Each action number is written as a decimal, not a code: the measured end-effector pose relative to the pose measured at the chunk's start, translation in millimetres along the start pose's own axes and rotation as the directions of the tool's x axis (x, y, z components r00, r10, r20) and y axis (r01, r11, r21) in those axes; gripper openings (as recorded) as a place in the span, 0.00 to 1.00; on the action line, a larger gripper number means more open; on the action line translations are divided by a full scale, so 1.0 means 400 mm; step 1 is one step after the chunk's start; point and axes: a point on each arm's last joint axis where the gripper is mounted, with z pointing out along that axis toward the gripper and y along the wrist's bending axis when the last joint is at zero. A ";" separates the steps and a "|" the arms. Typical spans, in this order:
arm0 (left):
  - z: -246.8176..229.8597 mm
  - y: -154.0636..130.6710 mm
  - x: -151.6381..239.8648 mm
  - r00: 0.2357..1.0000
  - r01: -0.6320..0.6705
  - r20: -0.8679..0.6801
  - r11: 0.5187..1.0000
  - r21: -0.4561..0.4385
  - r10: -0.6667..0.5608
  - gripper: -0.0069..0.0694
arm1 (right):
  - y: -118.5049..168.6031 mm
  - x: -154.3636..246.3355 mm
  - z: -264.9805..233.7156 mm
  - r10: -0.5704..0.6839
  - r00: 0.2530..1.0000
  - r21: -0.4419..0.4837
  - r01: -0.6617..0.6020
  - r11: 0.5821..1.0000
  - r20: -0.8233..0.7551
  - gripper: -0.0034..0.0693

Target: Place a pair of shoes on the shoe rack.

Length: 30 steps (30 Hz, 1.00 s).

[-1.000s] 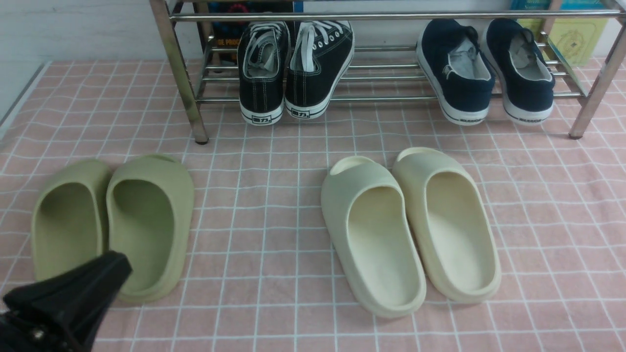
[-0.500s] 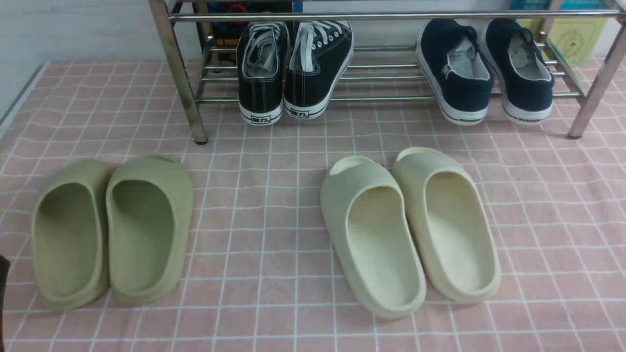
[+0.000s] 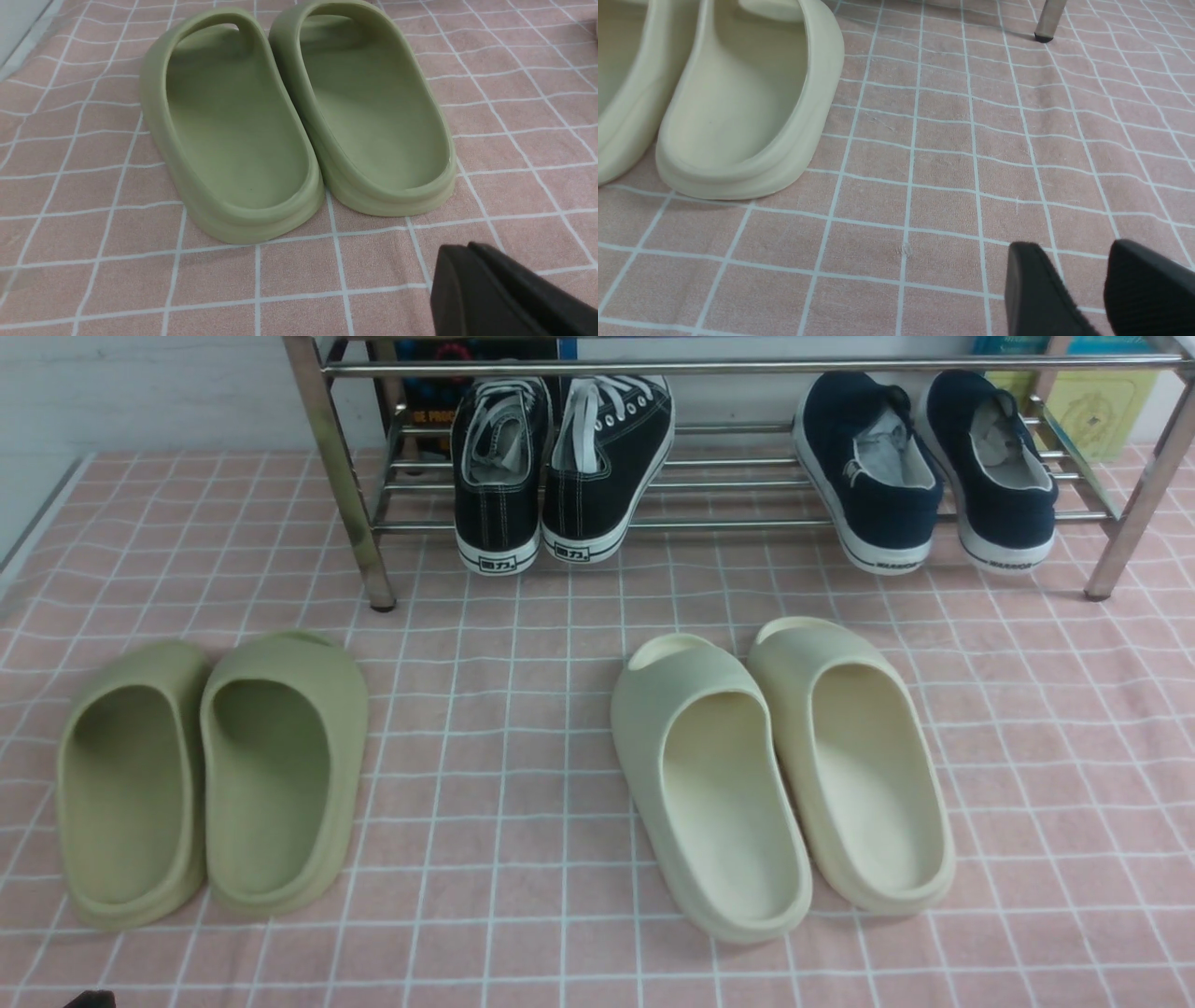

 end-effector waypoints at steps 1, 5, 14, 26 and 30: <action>0.000 0.000 0.000 1.000 0.000 -0.001 1.000 0.001 0.000 0.10 | 0.000 0.000 0.000 0.000 1.000 0.000 0.000 1.000 0.000 0.38; 0.000 0.000 0.000 1.000 0.004 -0.002 1.000 0.002 -0.004 0.10 | 0.000 0.000 0.000 0.000 1.000 0.000 0.000 1.000 0.000 0.38; -0.001 -0.001 0.000 1.000 0.001 -0.007 1.000 0.003 -0.001 0.11 | 0.000 0.000 0.000 0.000 1.000 0.000 0.000 1.000 0.000 0.38; -0.001 -0.001 0.000 1.000 0.000 -0.007 1.000 0.003 0.000 0.11 | 0.000 0.000 0.000 0.000 1.000 0.000 0.000 1.000 0.000 0.38; -0.001 -0.001 0.000 1.000 0.000 -0.007 1.000 0.003 0.000 0.12 | 0.000 0.000 0.000 0.000 1.000 0.000 0.000 1.000 0.000 0.38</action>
